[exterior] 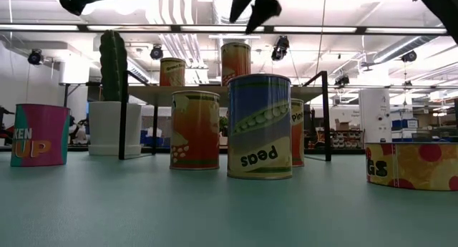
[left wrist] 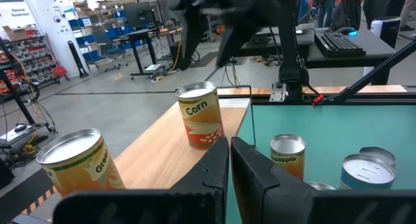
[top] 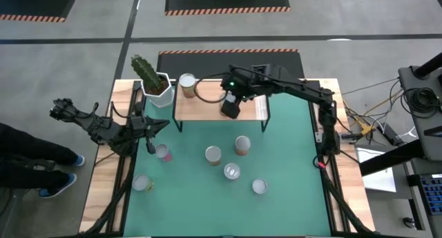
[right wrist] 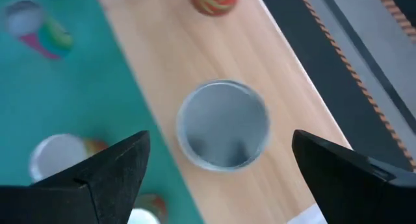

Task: Pick and place cans onto a shelf
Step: Put the right canned corn on the shelf

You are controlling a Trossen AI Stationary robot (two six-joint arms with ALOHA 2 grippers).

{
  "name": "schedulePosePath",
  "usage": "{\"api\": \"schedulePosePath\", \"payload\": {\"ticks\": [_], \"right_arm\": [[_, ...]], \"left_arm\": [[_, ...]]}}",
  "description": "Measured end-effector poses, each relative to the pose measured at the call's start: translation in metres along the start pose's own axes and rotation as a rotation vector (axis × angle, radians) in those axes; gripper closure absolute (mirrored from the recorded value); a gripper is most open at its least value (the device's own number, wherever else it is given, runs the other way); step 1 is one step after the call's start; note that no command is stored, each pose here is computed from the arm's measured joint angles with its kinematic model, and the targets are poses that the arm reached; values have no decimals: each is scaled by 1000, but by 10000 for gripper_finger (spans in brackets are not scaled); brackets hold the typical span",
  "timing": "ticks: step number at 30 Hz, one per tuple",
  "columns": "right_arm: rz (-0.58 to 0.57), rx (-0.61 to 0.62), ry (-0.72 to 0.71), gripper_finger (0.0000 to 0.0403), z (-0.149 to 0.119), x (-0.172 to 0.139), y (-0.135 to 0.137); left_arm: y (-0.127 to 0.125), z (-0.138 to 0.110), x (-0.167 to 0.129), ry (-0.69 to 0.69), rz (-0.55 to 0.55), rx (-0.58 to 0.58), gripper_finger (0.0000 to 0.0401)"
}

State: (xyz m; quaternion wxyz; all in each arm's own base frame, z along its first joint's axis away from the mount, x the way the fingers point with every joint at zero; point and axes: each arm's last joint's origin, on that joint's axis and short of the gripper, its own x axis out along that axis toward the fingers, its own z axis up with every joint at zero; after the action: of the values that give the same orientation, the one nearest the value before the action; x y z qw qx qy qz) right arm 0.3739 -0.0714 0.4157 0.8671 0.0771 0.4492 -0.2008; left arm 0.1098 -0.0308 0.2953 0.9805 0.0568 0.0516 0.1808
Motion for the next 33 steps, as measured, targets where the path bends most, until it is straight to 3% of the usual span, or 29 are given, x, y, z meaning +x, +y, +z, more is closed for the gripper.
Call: {"api": "schedulePosePath", "payload": {"ticks": [8, 17, 26, 33], "right_arm": [[80, -201, 4, 135, -13, -5, 51], [132, -421, 11, 253, -35, 28, 102], [-63, -481, 45, 347, -58, 69, 105], [-62, -465, -45, 391, -72, 69, 99]], "left_arm": [[0, 0, 0, 0, 0, 0, 401], [0, 0, 0, 0, -1, 0, 401], [0, 0, 0, 0, -1, 0, 401], [0, 0, 0, 1, -1, 0, 401]]}}
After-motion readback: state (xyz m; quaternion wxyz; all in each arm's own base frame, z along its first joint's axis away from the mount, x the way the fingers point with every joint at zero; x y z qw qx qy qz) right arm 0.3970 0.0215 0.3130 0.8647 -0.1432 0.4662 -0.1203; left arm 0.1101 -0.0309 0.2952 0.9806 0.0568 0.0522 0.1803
